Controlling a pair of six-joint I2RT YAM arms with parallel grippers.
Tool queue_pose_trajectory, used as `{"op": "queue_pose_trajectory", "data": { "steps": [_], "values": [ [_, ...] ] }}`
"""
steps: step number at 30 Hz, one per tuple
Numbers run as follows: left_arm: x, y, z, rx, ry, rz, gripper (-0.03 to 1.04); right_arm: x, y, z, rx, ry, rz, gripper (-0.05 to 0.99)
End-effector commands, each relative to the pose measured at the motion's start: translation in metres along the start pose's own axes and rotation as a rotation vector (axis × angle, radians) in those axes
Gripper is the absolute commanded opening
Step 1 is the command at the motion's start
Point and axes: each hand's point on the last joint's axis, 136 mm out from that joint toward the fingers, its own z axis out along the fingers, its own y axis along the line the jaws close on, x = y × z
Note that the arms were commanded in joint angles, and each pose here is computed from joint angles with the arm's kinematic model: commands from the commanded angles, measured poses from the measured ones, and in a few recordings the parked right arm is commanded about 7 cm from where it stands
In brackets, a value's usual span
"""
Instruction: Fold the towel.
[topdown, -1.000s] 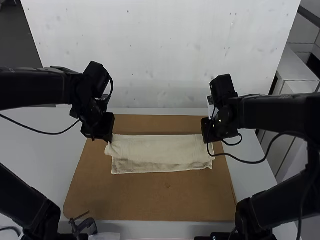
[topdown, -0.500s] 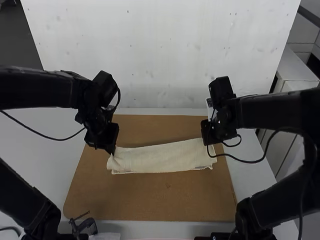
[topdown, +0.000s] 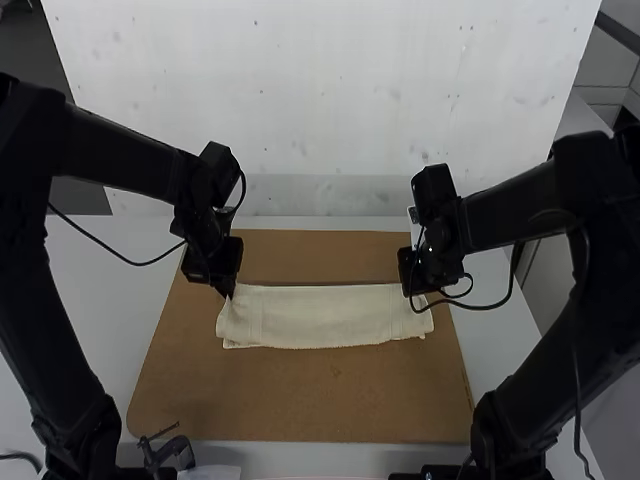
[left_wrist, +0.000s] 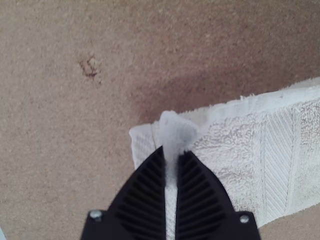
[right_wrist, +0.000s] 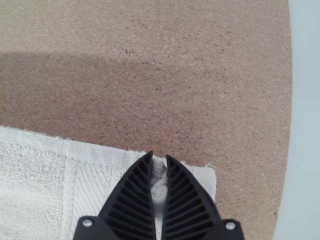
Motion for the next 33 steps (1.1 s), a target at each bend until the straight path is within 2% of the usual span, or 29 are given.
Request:
{"op": "queue_pose_trajectory", "data": {
  "steps": [1, 11, 12, 13, 14, 15, 16, 17, 18, 20, 24, 28, 30, 33],
  "values": [
    [-0.014, 0.004, 0.005, -0.029, -0.009, 0.008, 0.02, -0.018, -0.011, 0.001, 0.037, -0.032, 0.029, 0.02],
    [-0.012, 0.005, 0.017, -0.038, 0.02, 0.006, 0.02, -0.026, -0.013, 0.016, 0.044, -0.018, 0.038, 0.02],
    [-0.014, 0.005, 0.016, -0.04, 0.015, 0.005, 0.09, -0.025, -0.015, 0.017, 0.047, -0.014, 0.044, 0.02],
    [-0.017, 0.006, 0.015, -0.041, 0.01, 0.002, 0.26, -0.025, -0.017, 0.017, 0.05, -0.016, 0.056, 0.03],
    [-0.018, 0.009, 0.015, -0.043, 0.007, -0.006, 0.53, -0.025, -0.02, 0.017, 0.051, -0.019, 0.068, 0.15],
    [-0.021, 0.01, 0.013, -0.043, -0.001, -0.009, 0.83, -0.027, -0.025, 0.017, 0.057, -0.032, 0.083, 0.36],
    [-0.025, 0.012, 0.01, -0.044, -0.015, -0.008, 1.03, -0.03, -0.029, 0.016, 0.057, -0.048, 0.099, 0.6],
    [-0.031, 0.015, 0.005, -0.052, -0.036, -0.012, 1.02, -0.032, -0.031, 0.015, 0.058, -0.059, 0.115, 0.77],
    [-0.039, 0.018, -0.003, -0.047, -0.073, -0.021, 1.02, -0.034, -0.033, 0.012, 0.054, -0.067, 0.131, 0.86],
    [-0.051, 0.027, -0.019, -0.045, -0.135, -0.041, 1.01, -0.038, -0.035, 0.007, 0.039, -0.087, 0.173, 0.91],
    [-0.07, 0.042, -0.055, -0.045, -0.255, -0.071, 1.01, -0.037, -0.037, -0.003, -0.017, -0.067, 0.245, 0.91],
    [-0.077, 0.057, -0.079, -0.049, -0.327, -0.107, 1.01, -0.018, -0.025, -0.002, -0.096, 0.031, 0.293, 0.91],
    [-0.077, 0.06, -0.087, -0.047, -0.346, -0.113, 1.01, -0.005, -0.018, 0.003, -0.127, 0.095, 0.313, 0.91],
    [-0.073, 0.06, -0.09, -0.047, -0.356, -0.113, 1.01, 0.009, -0.015, 0.014, -0.131, 0.158, 0.34, 0.91]
  ]
}}
